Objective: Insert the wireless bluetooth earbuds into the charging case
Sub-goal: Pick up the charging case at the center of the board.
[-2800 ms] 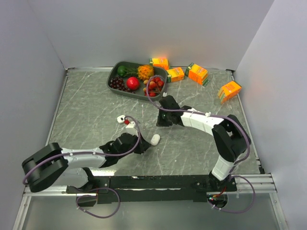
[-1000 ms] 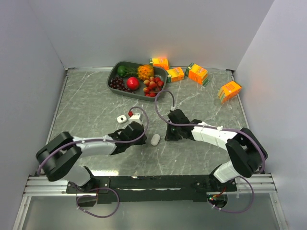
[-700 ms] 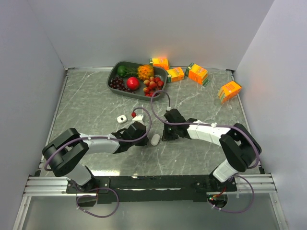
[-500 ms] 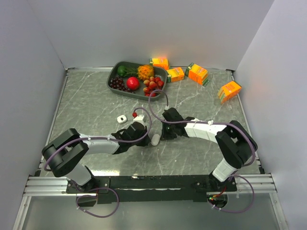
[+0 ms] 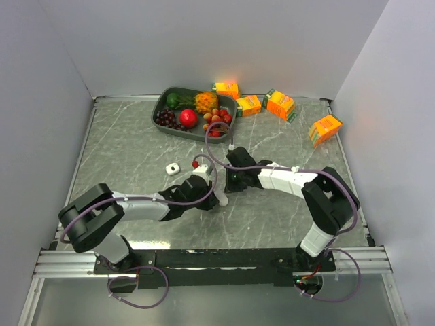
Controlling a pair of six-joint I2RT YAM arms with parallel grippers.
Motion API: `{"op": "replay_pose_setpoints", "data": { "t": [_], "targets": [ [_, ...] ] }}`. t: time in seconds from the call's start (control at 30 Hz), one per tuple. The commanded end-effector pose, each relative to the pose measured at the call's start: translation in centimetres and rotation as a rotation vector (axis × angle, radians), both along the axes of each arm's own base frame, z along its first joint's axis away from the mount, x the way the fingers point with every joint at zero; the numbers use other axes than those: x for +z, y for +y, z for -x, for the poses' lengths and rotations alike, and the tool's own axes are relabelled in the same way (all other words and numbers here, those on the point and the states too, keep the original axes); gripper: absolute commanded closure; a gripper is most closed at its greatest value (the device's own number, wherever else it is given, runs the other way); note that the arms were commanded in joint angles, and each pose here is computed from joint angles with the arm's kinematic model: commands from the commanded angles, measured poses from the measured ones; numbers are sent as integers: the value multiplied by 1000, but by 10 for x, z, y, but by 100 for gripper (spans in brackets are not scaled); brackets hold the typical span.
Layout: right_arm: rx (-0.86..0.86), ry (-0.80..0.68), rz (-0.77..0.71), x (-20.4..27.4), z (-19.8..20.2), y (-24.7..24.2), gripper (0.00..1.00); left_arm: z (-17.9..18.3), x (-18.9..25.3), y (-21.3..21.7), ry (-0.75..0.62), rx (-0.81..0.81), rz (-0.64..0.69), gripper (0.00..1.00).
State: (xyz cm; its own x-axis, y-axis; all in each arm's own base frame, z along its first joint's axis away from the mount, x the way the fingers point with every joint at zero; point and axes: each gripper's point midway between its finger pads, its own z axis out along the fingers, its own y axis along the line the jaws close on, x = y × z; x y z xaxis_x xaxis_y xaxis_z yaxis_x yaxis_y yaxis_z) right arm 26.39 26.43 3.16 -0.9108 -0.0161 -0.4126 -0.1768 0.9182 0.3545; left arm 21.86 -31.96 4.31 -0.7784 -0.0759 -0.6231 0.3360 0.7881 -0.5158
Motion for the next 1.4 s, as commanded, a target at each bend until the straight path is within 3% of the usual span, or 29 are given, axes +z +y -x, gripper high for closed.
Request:
{"op": "replay_pose_setpoints", "data": {
  "t": [0.0,0.07,0.1,0.13,0.23,0.33,0.43,0.6,0.77,1.07,1.37],
  "targets": [
    [-34,-56,29,18,-20,-9,100,-6,22,12,-51,65,6,99],
    [-70,-94,22,34,-23,-21,95,-10,21,33,-72,135,-65,82],
    [-87,-122,11,48,-24,-29,89,-13,34,38,-103,155,-58,67],
    [-96,-139,9,56,-25,-34,75,-20,40,48,-136,204,-80,37],
    [-99,-195,20,77,-18,-50,52,-23,57,59,-198,198,-124,4],
    [-71,-227,-11,95,-9,-52,43,-26,73,46,-265,65,-178,4],
    [-56,-240,-47,104,4,-56,42,-2,66,24,-267,-265,-236,4],
    [-61,-306,-129,133,21,-63,42,18,51,14,-269,-569,-273,4],
    [-46,-339,-168,153,38,-71,42,16,39,6,-285,-692,-303,4],
    [-41,-367,-177,169,50,-80,42,-9,6,-11,-132,-694,-389,4],
    [-39,-364,-192,170,51,-78,42,-13,-6,-8,-108,-684,-426,4]
  ]
}}
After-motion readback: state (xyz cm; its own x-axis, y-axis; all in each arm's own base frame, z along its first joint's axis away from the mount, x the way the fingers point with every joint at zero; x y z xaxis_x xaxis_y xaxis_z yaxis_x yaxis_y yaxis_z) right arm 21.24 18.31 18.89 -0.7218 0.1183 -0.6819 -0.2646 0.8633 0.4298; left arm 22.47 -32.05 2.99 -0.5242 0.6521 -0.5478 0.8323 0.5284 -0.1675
